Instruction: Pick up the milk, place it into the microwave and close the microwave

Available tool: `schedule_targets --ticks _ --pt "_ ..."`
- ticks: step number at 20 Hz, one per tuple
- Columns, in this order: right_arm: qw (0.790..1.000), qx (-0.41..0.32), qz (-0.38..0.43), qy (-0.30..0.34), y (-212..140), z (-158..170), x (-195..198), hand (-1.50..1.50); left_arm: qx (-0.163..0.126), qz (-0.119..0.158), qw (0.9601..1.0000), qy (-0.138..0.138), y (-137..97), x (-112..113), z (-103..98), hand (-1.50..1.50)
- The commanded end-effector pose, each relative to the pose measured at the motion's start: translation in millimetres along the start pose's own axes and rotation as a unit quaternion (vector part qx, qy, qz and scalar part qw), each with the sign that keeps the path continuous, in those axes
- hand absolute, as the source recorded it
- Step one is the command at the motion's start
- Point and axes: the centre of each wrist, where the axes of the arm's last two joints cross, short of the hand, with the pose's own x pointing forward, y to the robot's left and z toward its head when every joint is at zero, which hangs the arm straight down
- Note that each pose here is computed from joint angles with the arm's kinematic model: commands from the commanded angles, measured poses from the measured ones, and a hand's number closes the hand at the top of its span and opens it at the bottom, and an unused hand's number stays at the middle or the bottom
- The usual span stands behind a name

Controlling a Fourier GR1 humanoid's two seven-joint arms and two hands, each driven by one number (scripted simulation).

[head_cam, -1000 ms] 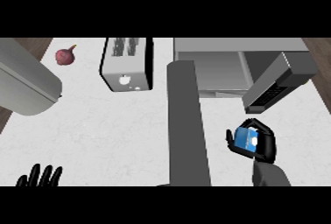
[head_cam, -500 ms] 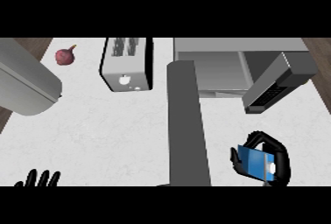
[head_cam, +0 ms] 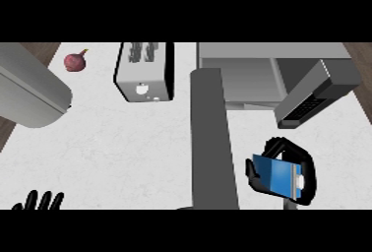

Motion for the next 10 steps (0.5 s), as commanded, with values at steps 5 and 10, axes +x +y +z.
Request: schedule_targets --ticks 5,10 --pt "0.999 0.005 0.041 0.013 34.8 -27.3 -25.2 1.5 0.007 -0.002 1.0 -0.006 2.1 -2.0 -1.8 -1.5" --pt "0.995 0.002 0.093 0.021 55.8 -69.1 -34.6 1.5 0.01 -0.002 0.9999 0.005 8.9 6.7 11.4 -1.5"
